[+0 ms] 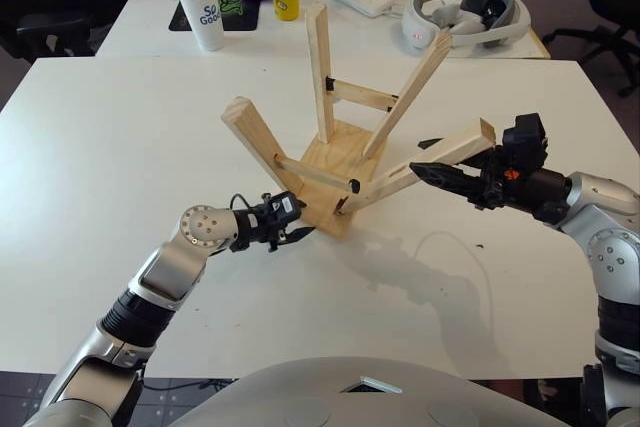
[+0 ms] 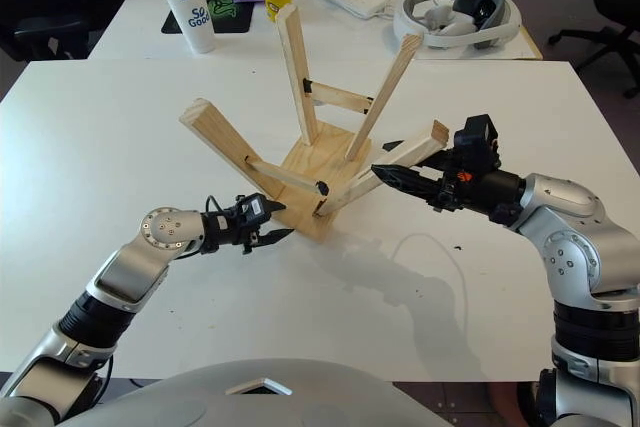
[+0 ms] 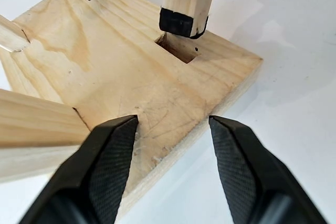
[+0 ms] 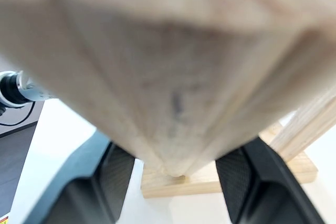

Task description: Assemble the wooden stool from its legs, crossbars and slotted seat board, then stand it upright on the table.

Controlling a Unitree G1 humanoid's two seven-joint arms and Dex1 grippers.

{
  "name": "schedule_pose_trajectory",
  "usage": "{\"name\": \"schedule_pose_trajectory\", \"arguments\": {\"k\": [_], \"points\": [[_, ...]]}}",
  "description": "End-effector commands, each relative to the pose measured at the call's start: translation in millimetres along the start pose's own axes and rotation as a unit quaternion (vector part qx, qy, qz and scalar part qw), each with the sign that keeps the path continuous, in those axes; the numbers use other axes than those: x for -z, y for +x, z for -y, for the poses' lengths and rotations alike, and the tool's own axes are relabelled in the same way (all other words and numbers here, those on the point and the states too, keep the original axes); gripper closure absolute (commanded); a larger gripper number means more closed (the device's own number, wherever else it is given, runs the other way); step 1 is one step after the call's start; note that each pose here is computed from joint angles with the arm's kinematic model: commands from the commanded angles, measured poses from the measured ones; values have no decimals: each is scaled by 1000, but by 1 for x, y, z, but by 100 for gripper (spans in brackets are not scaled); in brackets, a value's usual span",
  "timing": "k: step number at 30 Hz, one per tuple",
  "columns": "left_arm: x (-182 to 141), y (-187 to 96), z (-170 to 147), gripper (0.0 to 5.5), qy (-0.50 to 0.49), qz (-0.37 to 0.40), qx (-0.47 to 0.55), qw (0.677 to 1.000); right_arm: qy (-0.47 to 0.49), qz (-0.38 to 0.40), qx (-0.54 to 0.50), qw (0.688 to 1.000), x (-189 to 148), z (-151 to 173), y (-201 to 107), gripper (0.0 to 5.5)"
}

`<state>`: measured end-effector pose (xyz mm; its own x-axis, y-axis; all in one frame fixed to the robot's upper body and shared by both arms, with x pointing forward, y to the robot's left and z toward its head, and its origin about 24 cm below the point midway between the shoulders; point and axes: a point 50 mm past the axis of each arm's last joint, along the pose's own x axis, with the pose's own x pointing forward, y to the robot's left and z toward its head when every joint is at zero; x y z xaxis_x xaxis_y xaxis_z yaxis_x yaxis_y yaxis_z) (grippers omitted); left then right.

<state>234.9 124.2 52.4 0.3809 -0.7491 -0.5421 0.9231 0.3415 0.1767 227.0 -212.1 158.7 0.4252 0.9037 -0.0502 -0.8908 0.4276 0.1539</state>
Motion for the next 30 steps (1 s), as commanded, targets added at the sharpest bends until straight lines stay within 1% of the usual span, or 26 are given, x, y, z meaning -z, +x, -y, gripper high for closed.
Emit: {"name": "schedule_pose_trajectory", "arguments": {"k": [1, 5, 11, 13, 17, 19, 20, 23, 26, 30], "points": [[16, 1, 5, 296, -26, -39, 15, 999, -30, -13, -11, 999, -10, -4, 3, 344], [13, 1, 4, 296, -26, -35, 18, 999, -42, -58, -10, 997, 7, -8, 8, 344], [14, 1, 4, 296, -30, -35, 17, 999, -63, -93, 9, 994, 15, -2, 6, 344], [13, 1, 4, 296, -32, -34, 15, 999, -70, -106, 17, 992, 15, 1, 3, 344], [13, 2, 3, 296, -32, -33, 13, 999, -79, -113, 35, 990, 6, 8, 0, 344], [13, 2, 3, 296, -32, -33, 11, 999, -78, -121, 40, 989, -1, 6, 0, 344], [13, 2, 3, 296, -32, -33, 9, 999, -85, -137, 45, 986, -3, 5, 0, 344], [12, 1, 4, 296, -35, -31, 6, 999, -91, -171, 35, 980, -4, -6, 11, 344], [12, 2, 6, 296, -39, -30, 4, 999, -77, -174, 10, 982, 0, -20, 25, 344], [12, 3, 6, 296, -42, -29, 3, 999, -73, -180, 7, 981, 2, -27, 32, 344]]}}
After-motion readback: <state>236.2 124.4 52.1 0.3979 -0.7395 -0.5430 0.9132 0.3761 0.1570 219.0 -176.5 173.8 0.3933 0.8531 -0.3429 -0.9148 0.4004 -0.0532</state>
